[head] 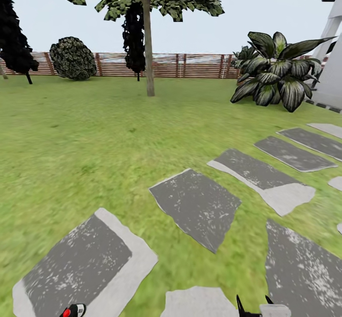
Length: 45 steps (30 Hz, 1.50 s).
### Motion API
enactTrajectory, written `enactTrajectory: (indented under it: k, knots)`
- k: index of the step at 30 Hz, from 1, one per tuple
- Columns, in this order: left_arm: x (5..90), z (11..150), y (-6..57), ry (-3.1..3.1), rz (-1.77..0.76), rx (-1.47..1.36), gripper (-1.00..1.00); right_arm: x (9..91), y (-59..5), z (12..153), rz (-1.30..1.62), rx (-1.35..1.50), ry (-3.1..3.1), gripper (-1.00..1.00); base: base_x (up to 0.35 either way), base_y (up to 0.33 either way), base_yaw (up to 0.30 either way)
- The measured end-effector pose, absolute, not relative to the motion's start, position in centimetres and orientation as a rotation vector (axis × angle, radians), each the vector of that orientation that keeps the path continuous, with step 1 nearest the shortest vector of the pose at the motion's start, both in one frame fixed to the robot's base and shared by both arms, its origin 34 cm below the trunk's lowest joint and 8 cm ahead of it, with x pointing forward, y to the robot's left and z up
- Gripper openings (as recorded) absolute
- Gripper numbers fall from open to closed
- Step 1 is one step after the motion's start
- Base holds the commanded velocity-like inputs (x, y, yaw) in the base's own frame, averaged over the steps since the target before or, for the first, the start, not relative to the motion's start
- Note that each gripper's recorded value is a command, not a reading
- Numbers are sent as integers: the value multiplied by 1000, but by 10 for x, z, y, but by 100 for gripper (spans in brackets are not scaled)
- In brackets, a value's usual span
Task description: In the garden, pick up the pesticide atomizer on the floor and spray pesticide onto both trees until each tree trunk is fully covered.
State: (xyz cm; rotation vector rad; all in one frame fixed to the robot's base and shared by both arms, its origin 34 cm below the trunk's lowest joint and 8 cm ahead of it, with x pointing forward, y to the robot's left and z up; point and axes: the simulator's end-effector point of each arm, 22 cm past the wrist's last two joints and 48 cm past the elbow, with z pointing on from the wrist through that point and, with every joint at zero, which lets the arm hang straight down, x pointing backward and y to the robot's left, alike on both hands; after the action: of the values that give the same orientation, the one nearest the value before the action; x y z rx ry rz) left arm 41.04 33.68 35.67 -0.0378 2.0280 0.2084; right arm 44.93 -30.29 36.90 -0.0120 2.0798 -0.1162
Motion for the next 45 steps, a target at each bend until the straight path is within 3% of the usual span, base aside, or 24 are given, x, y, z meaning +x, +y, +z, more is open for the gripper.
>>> enactTrajectory:
  k: [20,45]
  knots:
    - [409,356,337,2032,209,-38,-100,448,-304,368,-120,-9,2083,100,336,0,99]
    - [409,355,337,2033,208,-38,-100,449,-305,368,-123,-7,2081,100,336,0,4]
